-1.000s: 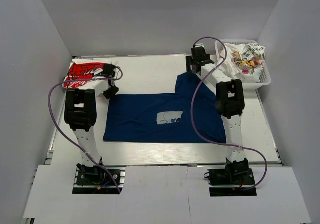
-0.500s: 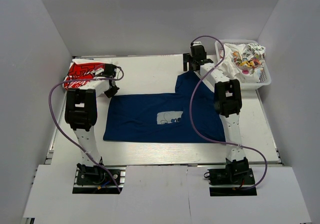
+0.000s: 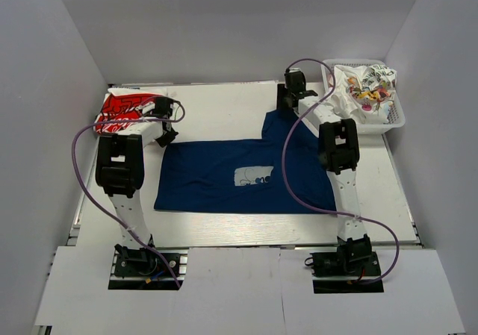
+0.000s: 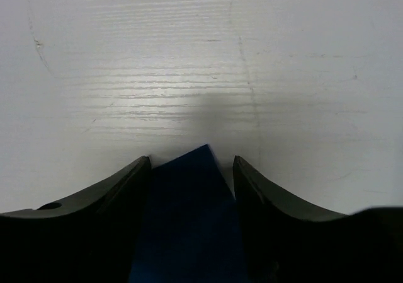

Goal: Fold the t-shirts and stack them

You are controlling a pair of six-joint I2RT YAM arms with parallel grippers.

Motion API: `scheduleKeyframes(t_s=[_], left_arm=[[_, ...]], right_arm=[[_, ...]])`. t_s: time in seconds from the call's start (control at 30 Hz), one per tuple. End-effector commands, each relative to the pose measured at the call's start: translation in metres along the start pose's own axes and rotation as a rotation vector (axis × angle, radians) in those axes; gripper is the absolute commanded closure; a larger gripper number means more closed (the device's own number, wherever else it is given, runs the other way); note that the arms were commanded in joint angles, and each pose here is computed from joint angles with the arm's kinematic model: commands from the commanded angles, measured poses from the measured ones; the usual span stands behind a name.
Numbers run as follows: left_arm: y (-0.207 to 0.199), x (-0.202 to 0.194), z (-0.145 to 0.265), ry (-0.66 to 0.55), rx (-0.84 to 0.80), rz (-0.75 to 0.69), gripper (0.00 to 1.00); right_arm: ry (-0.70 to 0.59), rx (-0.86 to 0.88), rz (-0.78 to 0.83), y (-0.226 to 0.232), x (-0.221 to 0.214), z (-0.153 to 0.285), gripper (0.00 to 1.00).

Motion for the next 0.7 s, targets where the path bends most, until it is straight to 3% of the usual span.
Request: scheduleKeyframes(t_s=[0.0, 0.03, 0.07, 0.13, 0.2, 0.53, 0.57, 0.6, 0.67], left_arm=[[0.002, 0.004, 0.018, -0.002, -0.032, -0.003, 1.00], [0.001, 0.006, 0.020, -0.007, -0.039, 0.000, 1.00], [0.002, 0.006, 0.023, -0.008, -0.040, 0.001, 1.00], [0.002, 0.006, 0.023, -0.008, -0.040, 0.001, 1.00], [0.001, 0.007, 0.026, -0.013, -0.047, 0.004, 1.00], [-0.003, 0.014, 0.046, -0.047, -0.117, 0.001, 1.00], [-0.001, 0.013, 0.046, -0.049, -0.121, 0.002, 1.00], [-0.002, 0.017, 0.053, -0.063, -0.138, 0.001, 1.00], [0.001, 0.016, 0.056, -0.062, -0.154, -0.006, 1.00]], right_arm=[[0.090, 0.003, -0.021, 0.001, -0.018, -0.003, 0.41], [0.099, -0.001, -0.021, 0.002, -0.019, 0.000, 0.50], [0.105, -0.005, -0.032, 0.002, -0.021, 0.004, 0.67], [0.093, -0.009, -0.039, 0.001, -0.017, 0.016, 0.79], [0.126, -0.012, -0.046, 0.003, -0.031, 0.019, 0.97], [-0.104, -0.024, 0.027, -0.007, 0.013, 0.077, 1.00], [-0.173, -0.032, 0.021, -0.012, 0.032, 0.104, 1.00], [-0.157, -0.022, 0.029, -0.009, 0.011, 0.102, 1.00], [-0.239, -0.029, 0.015, -0.014, 0.026, 0.139, 1.00]])
Point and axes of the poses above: each gripper's point midway between its finger pads, its own z axis back along the fingers, its own y axis along the line the jaws close on, x = y × z, the point moved 8 cm from there along z, back along the fingers, and after that the axes turned 13 degrees about z, right-handed, at the moved point
